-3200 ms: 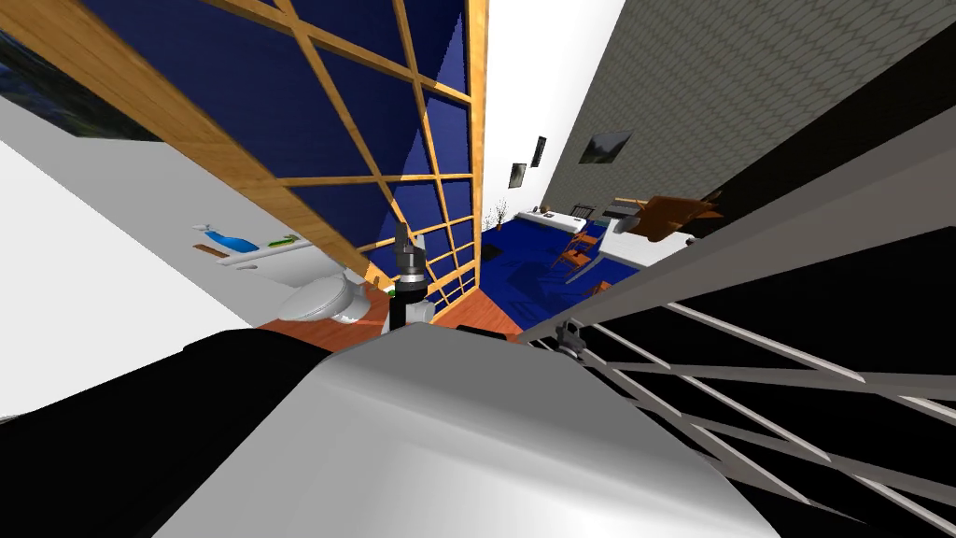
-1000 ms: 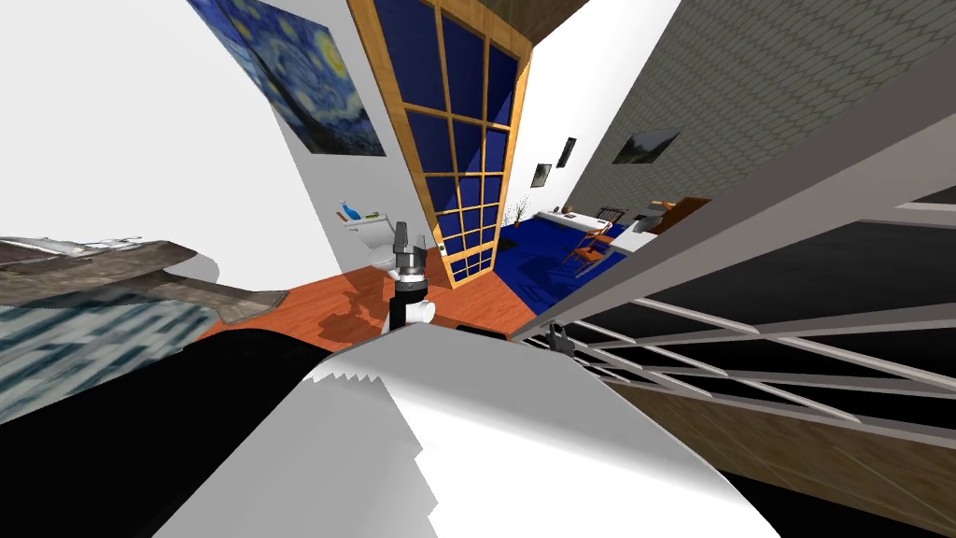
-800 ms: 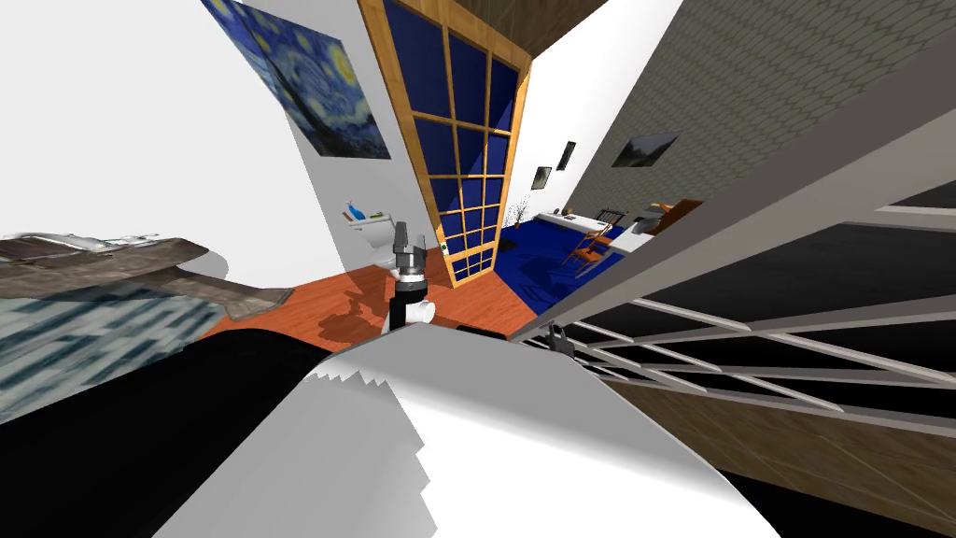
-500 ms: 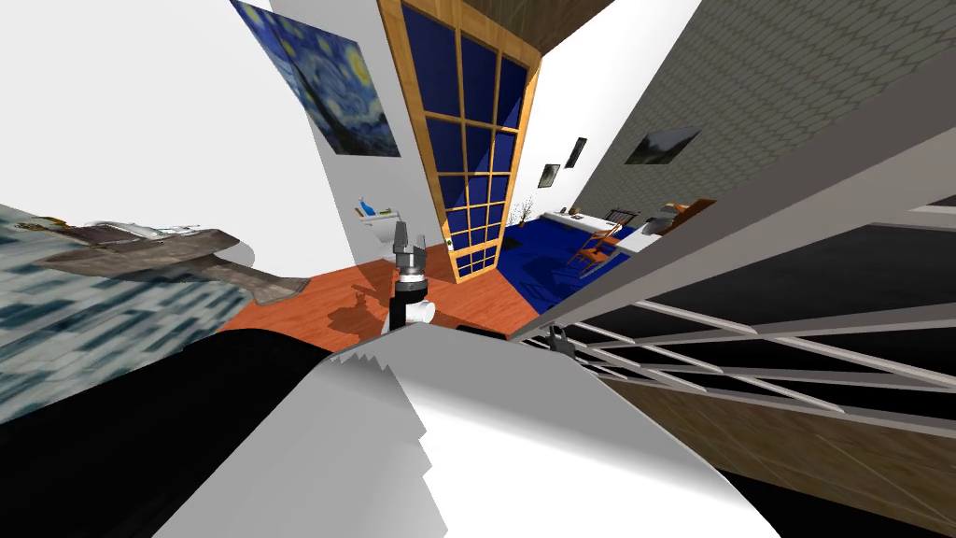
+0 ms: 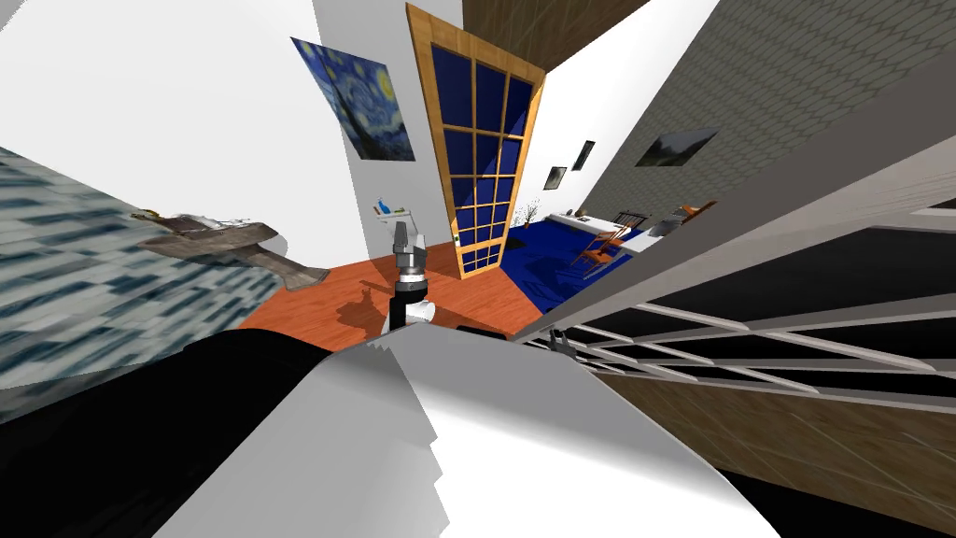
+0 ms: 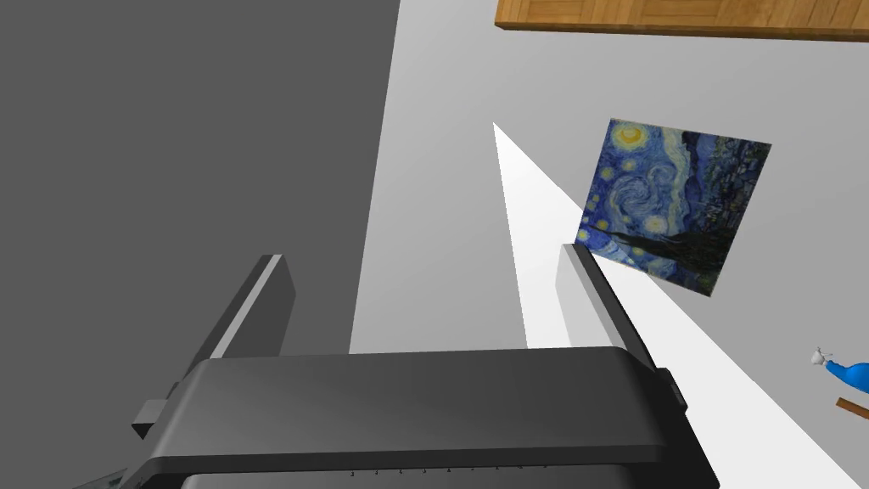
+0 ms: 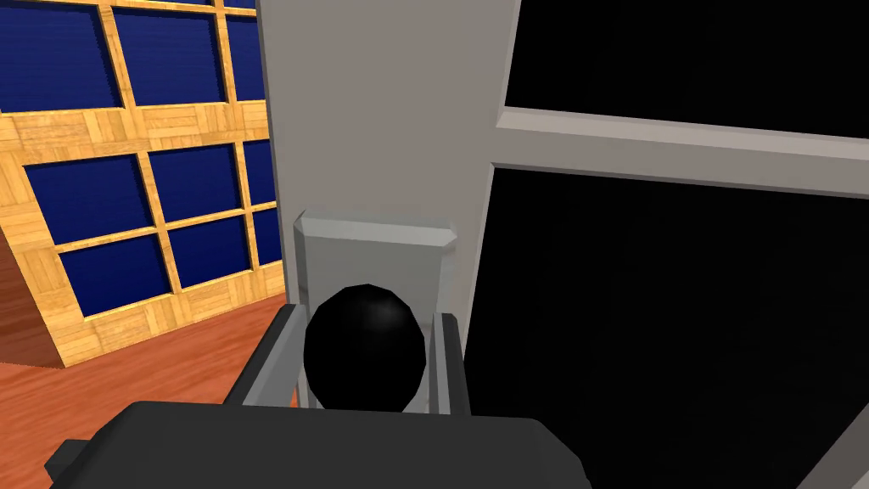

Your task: Pull the door open

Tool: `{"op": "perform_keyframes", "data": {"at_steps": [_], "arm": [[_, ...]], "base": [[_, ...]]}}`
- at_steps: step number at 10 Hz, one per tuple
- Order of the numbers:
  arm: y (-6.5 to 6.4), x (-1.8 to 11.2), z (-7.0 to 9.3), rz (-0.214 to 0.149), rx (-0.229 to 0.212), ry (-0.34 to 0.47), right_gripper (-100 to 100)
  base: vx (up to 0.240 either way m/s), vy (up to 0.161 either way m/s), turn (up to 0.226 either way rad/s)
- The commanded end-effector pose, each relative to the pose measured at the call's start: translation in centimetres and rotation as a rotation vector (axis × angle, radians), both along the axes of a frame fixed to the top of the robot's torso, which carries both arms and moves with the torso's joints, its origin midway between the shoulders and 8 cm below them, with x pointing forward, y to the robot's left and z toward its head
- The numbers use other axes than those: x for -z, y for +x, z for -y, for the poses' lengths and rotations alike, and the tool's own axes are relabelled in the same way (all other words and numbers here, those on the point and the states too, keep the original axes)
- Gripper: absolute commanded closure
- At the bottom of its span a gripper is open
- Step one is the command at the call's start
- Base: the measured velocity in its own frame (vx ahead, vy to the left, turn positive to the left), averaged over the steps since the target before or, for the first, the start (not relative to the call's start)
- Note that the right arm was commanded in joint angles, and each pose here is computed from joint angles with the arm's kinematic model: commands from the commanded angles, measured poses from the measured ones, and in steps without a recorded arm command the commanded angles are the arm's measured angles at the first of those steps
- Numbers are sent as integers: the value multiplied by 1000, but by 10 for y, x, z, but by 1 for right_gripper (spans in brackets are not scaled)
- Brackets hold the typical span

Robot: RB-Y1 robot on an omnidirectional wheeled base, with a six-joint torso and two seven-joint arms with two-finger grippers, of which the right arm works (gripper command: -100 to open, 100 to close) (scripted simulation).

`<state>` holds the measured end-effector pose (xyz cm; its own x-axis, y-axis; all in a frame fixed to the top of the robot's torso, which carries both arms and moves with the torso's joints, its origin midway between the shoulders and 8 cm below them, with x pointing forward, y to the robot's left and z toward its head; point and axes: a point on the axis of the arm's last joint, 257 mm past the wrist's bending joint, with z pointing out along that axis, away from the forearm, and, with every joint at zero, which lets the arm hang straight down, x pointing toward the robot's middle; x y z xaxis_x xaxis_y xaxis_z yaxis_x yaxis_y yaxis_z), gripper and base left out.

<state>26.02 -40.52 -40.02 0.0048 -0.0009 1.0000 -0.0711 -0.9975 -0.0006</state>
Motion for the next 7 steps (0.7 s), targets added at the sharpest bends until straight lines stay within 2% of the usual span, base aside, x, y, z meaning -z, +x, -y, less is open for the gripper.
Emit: {"op": "perform_keyframes", "data": {"at_steps": [1, 7], "arm": [[-2, 0, 0, 1, -10, 0, 100], [-9, -1, 0, 4, -54, -1, 100]], "base": [[-156, -28, 125], [-199, -35, 125]]}}
